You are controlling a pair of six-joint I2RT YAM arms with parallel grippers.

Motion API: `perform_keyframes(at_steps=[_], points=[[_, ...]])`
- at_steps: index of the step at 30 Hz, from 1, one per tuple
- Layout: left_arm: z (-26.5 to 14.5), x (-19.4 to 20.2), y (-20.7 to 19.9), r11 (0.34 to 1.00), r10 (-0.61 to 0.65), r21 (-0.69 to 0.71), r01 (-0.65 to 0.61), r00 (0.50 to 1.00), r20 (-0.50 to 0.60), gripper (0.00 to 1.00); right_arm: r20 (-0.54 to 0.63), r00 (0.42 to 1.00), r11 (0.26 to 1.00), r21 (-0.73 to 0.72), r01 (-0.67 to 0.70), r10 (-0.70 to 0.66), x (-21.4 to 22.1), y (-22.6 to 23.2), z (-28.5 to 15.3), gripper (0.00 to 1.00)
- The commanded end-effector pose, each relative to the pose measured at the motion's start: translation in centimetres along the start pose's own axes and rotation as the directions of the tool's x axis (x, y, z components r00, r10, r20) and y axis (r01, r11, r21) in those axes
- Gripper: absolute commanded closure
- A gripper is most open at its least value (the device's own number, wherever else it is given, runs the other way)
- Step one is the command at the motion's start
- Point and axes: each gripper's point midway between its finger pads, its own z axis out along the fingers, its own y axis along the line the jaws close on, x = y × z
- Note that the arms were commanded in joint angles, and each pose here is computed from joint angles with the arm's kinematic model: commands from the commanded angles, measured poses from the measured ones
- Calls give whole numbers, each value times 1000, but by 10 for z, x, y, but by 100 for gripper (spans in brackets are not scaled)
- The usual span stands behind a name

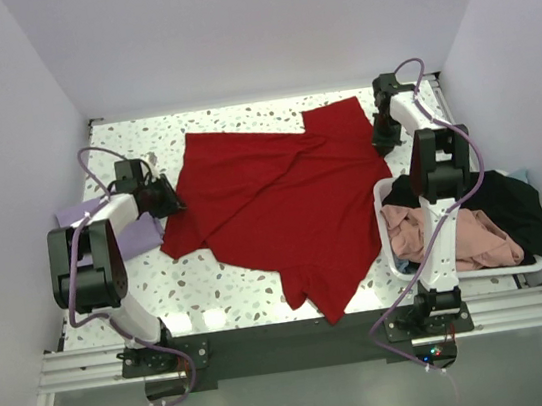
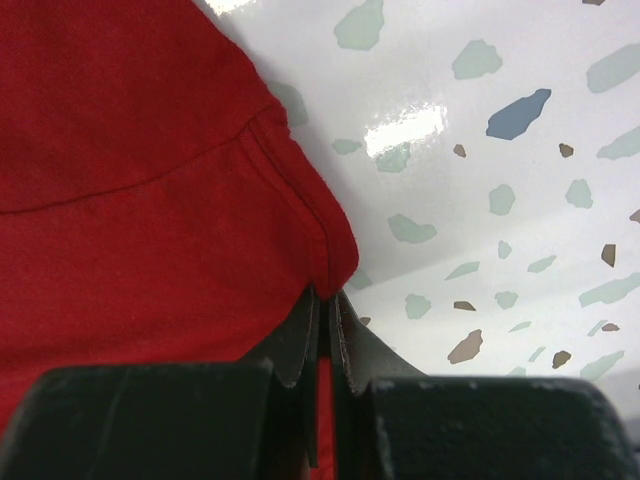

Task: Fold and stack the t-shirts
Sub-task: Flatten the tshirt out

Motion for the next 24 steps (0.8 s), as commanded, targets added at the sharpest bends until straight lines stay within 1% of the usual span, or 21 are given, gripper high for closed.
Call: perform_keyframes(at_steps=[1, 4, 8, 11, 12, 13, 14, 15, 17, 23, 24], points=[[7, -3, -6, 998, 1, 60, -2, 1000, 15, 71, 6, 1000, 1000, 24, -19, 19, -1, -9, -11, 100], [10, 2, -5, 998, 0, 59, 0, 1000, -3, 72, 8, 1000, 999, 25, -27, 27, -1, -10, -12, 100], [10, 3, 0, 999, 1, 35, -2, 1000, 1, 72, 8, 1000, 999, 31, -25, 25, 2, -11, -12, 100], [12, 5, 1, 999, 1, 36, -1, 1000, -6, 75, 6, 1000, 999, 36, -25, 24, 3, -13, -12, 100], [12, 6, 2, 999, -1, 34, 1, 1000, -7, 77, 6, 1000, 999, 35, -23, 23, 3, -12, -12, 100], [11, 6, 1, 999, -4, 32, 4, 1000, -5, 83, 4, 1000, 999, 36, -24, 24, 4, -13, -12, 100], [11, 6, 2, 1000, -5, 30, 5, 1000, -3, 86, 7, 1000, 999, 35, -25, 25, 3, -12, -13, 100], [11, 6, 1, 999, -8, 33, 8, 1000, -4, 92, 6, 1000, 999, 35, -25, 25, 4, -12, -13, 100], [11, 5, 0, 999, -6, 36, 6, 1000, 0, 100, 8, 1000, 999, 37, -26, 26, 2, -13, -13, 100], [3, -7, -5, 999, -8, 34, 8, 1000, 10, 100, 8, 1000, 999, 37, -26, 26, 0, -12, -12, 100], [-1, -15, -9, 999, -3, 37, 2, 1000, 27, 100, 10, 1000, 999, 39, -24, 23, -1, -12, -13, 100]])
